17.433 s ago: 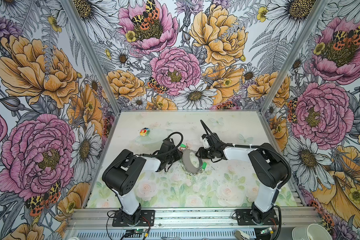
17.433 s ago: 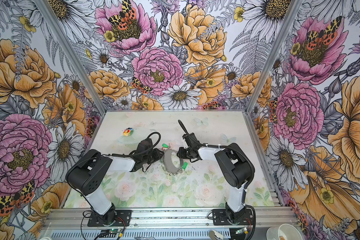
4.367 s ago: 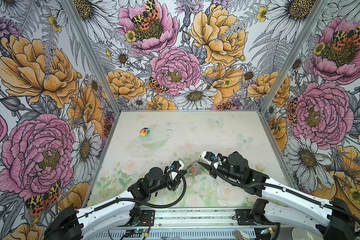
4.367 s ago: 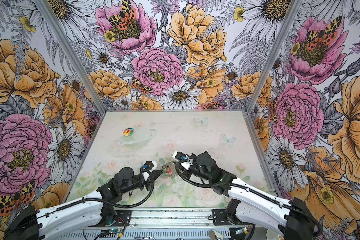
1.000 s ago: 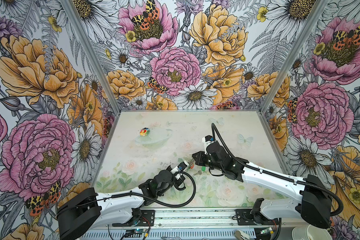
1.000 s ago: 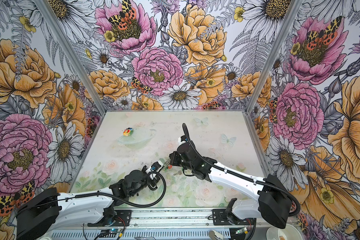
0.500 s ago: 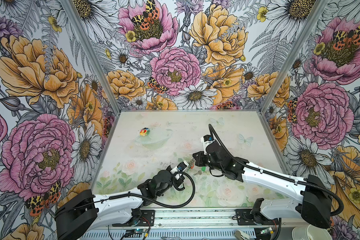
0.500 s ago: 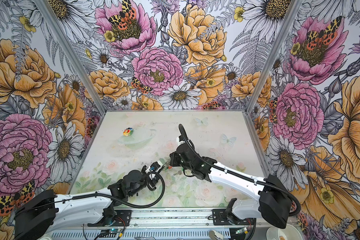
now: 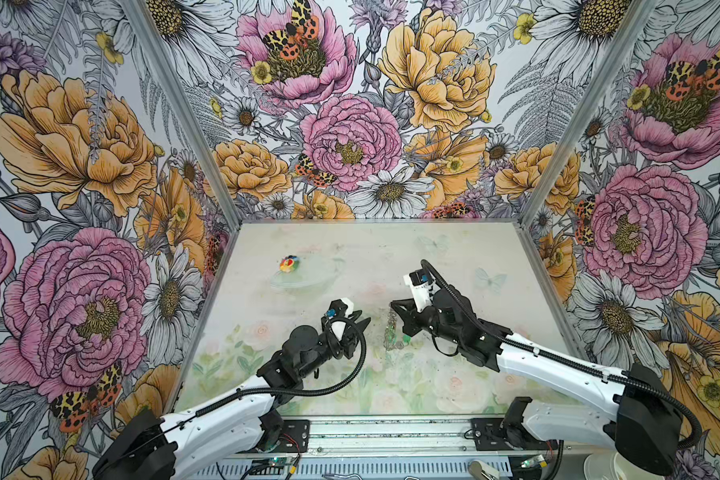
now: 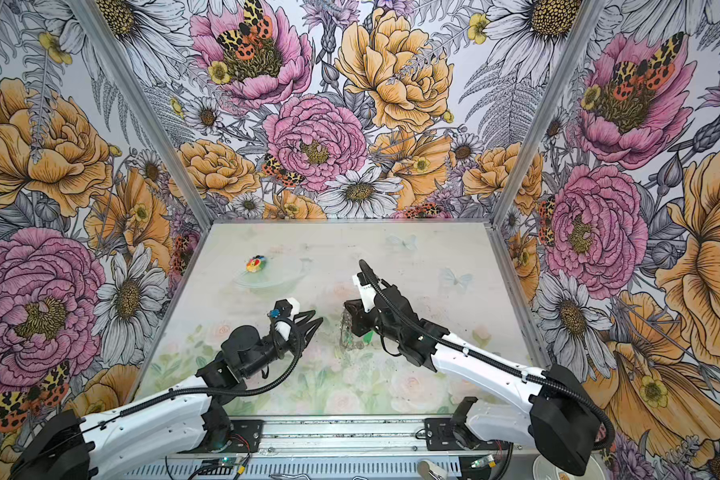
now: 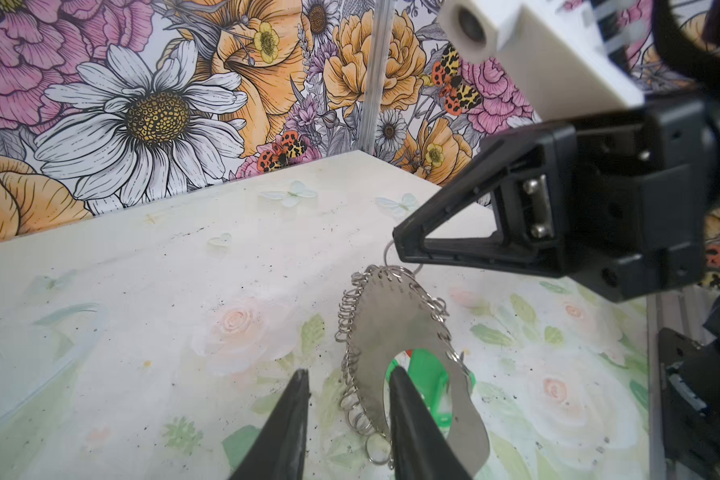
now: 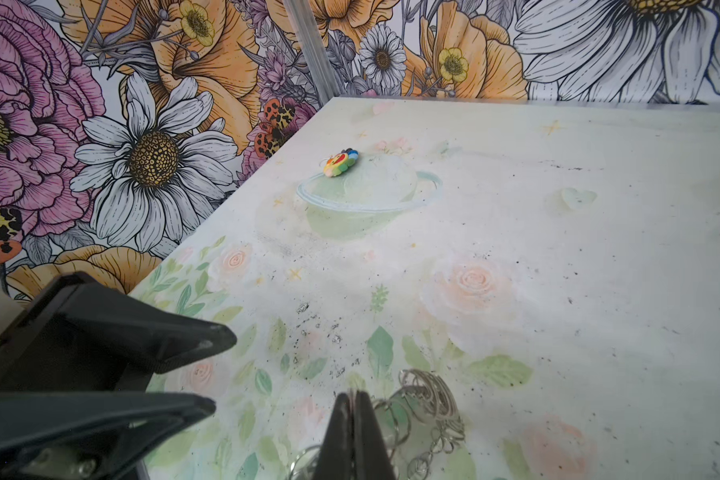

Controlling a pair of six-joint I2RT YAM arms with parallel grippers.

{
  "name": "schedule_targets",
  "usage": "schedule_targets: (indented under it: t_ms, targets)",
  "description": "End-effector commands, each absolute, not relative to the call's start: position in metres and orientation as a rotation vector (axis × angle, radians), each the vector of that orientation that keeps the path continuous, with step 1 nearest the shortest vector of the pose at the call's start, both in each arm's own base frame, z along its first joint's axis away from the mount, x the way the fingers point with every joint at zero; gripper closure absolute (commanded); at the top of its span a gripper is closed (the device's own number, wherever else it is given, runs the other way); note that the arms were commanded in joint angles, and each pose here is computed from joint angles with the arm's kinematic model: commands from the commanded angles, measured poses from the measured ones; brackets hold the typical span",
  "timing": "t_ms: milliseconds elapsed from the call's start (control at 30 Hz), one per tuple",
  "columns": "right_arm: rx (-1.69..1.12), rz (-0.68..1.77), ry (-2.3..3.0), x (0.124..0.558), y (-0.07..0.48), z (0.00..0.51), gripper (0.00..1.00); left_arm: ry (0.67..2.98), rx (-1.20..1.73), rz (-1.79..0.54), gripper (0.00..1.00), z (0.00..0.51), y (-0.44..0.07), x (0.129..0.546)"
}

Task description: Put the keys on the keyring

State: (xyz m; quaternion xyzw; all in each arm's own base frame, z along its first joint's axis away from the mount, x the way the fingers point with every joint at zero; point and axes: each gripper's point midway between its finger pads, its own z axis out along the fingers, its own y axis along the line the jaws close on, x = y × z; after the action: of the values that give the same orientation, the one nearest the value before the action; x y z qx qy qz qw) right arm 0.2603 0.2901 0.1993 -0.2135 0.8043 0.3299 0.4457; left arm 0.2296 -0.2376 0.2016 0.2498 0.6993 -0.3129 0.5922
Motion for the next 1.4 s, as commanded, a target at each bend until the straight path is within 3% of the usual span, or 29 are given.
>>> schedule_targets:
  t_ms: [0, 567, 1367]
  targets:
    - [-0.614, 0.954, 1.733, 0.256, 0.302, 0.247, 1.0, 1.59, 0.59, -0.884, 0.69, 0.222, -0.247, 0.22]
    - [-0.776, 1.164, 1.441, 0.219, 0.316, 0.256, 1.0, 1.511, 0.693, -1.016, 0.88, 0.235, -0.253, 0.206]
    - [-0.84, 1.304, 1.354, 0.202, 0.329, 0.254, 1.0, 1.432, 0.759, -1.096, 0.93, 0.241, -0.26, 0.193]
